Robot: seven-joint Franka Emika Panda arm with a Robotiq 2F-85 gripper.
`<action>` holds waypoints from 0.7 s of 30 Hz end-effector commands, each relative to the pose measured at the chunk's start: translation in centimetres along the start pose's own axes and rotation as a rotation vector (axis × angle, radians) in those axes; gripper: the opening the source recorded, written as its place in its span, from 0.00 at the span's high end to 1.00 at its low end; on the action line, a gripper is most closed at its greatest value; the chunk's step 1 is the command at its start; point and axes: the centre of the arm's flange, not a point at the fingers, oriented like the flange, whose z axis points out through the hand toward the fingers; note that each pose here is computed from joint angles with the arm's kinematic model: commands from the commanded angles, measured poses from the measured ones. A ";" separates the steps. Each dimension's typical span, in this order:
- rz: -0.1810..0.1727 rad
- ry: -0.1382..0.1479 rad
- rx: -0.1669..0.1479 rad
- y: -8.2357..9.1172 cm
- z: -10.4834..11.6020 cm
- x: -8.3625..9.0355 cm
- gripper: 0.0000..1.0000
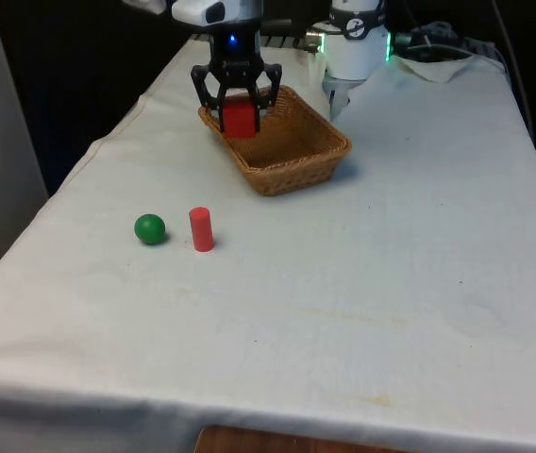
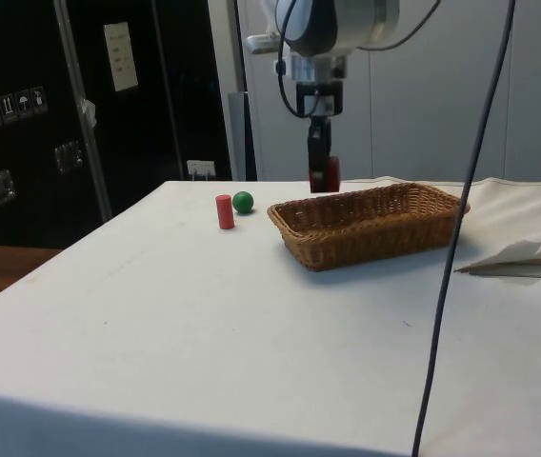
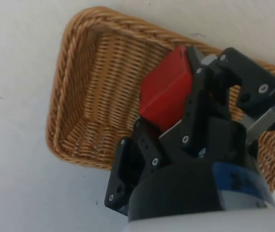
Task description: Pick up the object to the left of the cylinder and place it into the basket.
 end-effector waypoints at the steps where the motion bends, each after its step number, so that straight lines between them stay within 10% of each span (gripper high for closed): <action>1: -0.003 0.006 -0.009 0.0 0.3 -1.2 0.99; 21: 0.000 0.031 -0.026 -3.4 3.2 -6.1 0.99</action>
